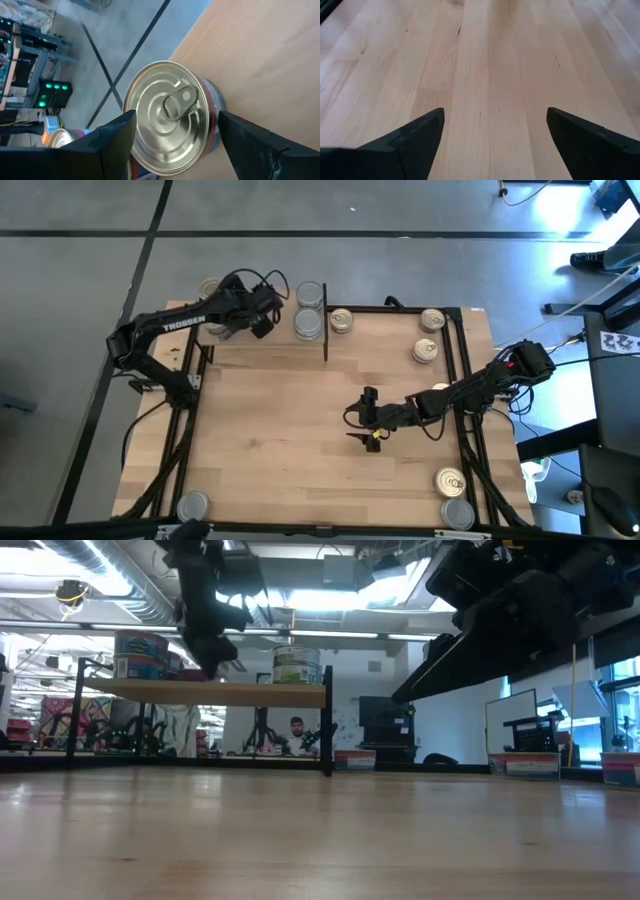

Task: Stack canned seafood by type on shelf
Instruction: Put the blue tuna can on the shelf, then adjust the blue tuna cans

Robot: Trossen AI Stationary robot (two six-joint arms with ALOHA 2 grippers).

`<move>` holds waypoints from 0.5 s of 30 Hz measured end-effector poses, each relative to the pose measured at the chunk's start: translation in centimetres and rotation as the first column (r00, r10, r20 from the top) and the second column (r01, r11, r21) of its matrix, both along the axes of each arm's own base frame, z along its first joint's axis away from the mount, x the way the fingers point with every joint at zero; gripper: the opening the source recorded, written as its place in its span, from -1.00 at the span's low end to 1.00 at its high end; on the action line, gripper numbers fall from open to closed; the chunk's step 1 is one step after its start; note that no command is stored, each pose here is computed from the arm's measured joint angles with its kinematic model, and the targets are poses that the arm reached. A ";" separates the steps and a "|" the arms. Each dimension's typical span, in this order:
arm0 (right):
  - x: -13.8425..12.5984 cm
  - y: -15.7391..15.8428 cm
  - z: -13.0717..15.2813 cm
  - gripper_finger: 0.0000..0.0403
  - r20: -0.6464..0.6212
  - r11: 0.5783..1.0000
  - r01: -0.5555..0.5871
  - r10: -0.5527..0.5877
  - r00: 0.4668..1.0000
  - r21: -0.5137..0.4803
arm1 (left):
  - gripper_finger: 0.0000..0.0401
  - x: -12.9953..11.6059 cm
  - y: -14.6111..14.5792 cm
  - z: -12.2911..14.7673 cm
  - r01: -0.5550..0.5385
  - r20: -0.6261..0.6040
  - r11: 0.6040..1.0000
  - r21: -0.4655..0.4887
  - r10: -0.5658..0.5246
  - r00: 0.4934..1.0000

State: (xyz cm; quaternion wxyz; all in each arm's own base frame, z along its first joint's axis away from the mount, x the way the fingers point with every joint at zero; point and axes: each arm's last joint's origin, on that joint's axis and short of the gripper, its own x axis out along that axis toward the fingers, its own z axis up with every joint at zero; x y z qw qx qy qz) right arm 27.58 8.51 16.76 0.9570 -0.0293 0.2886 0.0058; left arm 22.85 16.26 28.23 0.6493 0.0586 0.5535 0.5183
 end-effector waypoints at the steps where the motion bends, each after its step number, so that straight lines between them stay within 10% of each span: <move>1: 0.0 0.0 0.0 0.74 0.000 1.000 0.000 0.000 1.000 0.000 | 0.39 -0.1 0.1 0.0 -0.002 -0.003 1.000 -0.001 0.002 1.000; 15: 0.0 0.0 0.0 0.74 0.000 1.000 0.000 0.000 1.000 0.000 | 0.39 0.3 -0.8 0.1 0.024 -0.027 1.000 0.019 -0.023 0.999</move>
